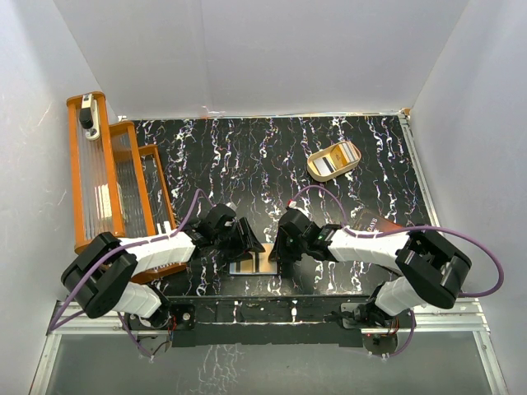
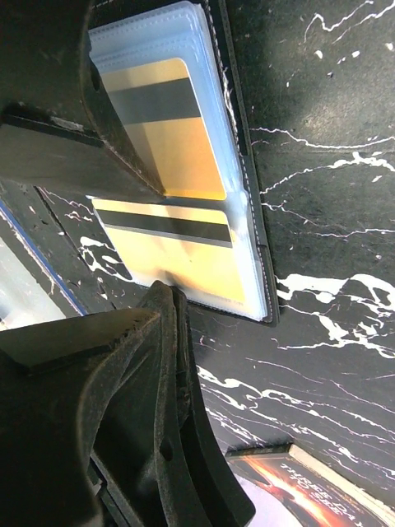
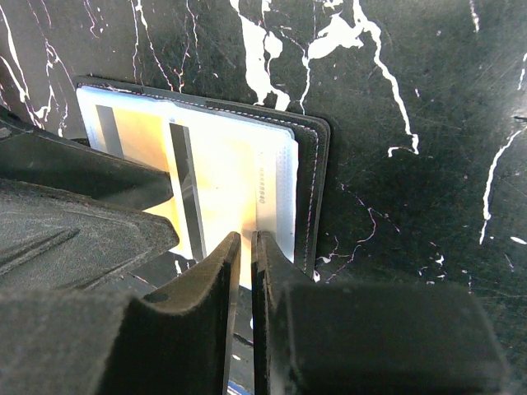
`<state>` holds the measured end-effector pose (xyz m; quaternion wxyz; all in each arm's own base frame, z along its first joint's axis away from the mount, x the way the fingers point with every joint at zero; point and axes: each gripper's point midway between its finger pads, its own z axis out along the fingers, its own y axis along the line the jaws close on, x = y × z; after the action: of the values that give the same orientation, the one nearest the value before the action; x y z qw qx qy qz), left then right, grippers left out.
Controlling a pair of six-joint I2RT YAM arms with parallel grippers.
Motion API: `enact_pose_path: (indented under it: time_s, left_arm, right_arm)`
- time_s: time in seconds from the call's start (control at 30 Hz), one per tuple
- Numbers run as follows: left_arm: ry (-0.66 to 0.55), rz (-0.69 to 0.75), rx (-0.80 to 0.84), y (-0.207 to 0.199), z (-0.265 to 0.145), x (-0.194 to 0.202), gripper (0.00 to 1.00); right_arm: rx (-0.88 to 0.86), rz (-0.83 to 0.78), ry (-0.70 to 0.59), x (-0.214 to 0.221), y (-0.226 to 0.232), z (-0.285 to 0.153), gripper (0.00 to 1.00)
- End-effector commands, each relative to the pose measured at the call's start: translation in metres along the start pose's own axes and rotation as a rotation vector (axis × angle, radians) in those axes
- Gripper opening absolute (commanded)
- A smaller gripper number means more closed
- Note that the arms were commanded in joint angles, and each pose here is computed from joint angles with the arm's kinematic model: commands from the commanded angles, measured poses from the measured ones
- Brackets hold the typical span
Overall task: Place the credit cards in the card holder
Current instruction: Insert the credit card into the card holder.
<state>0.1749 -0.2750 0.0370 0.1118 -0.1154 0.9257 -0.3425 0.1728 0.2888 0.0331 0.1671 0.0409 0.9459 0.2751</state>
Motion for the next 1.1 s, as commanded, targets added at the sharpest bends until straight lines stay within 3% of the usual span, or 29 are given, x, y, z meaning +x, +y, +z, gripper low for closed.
enact_pose_path:
  time_s: [0.0,0.4,0.67,1.07]
  left_arm:
    - [0.019,-0.026,0.006,0.004,0.003,0.004,0.52]
    - [0.017,-0.030,0.091,-0.015,0.003,0.001,0.52]
    - [0.003,-0.004,0.090,-0.019,-0.010,0.000,0.53]
    - [-0.094,0.166,-0.177,0.011,-0.048,-0.024,0.59]
  right_arm:
    - [0.099,-0.012,-0.002,0.008,-0.029,0.002,0.11]
    - [0.089,-0.021,-0.012,0.004,-0.025,0.000,0.13]
    - [0.111,-0.098,-0.096,-0.021,-0.014,-0.022,0.22]
    - [0.000,-0.064,-0.156,-0.029,0.005,-0.046,0.43]
